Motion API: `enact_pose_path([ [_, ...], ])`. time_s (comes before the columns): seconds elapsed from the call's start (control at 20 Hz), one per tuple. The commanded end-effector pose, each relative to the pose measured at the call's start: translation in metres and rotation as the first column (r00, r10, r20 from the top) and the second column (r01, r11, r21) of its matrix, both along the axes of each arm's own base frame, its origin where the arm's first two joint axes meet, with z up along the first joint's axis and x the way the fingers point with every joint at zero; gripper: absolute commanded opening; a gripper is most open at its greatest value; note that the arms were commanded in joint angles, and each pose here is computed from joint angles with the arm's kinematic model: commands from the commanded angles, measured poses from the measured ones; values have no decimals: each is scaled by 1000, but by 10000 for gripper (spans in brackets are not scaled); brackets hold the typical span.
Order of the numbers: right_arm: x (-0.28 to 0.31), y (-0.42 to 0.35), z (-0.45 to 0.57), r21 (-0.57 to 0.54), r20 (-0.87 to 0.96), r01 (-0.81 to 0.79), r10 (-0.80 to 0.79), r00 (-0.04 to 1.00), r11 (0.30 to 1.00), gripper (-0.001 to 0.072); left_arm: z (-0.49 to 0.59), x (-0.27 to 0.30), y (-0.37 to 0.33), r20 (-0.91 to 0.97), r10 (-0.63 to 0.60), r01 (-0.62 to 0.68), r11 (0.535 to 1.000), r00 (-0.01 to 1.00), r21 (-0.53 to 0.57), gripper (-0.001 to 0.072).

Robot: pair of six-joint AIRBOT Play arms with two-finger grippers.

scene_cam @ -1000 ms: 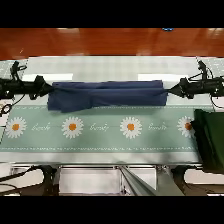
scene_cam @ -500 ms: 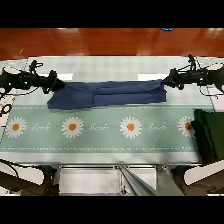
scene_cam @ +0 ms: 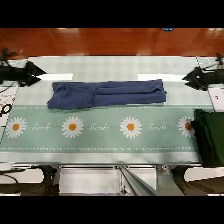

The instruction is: Fold the shirts.

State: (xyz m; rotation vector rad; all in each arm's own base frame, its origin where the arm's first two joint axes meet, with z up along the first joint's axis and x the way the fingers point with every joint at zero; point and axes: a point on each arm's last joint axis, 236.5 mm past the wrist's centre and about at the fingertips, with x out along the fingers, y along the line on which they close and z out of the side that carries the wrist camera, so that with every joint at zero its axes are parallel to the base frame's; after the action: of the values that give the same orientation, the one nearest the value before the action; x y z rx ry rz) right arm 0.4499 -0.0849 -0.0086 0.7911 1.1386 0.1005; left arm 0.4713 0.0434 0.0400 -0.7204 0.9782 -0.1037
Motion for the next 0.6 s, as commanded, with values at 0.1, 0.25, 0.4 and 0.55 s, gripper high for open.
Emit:
enact_pose_path([
  [0.1,-63,-18,-35,-41,-86,112,-115,990,993,419,44,-56,-12,161,2,-31,983,987,179,508],
  [0.25,-60,14,-65,33,-106,101,-97,990,994,419,10,-86,-59,89,-88,73,985,992,155,508],
  [0.4,-33,51,-72,170,-66,99,-89,994,980,420,-8,-94,-93,63,-160,149,977,985,149,508],
  [0.55,-14,74,-81,241,-67,86,-72,995,967,420,-7,-90,-108,83,-190,175,972,978,160,508],
])
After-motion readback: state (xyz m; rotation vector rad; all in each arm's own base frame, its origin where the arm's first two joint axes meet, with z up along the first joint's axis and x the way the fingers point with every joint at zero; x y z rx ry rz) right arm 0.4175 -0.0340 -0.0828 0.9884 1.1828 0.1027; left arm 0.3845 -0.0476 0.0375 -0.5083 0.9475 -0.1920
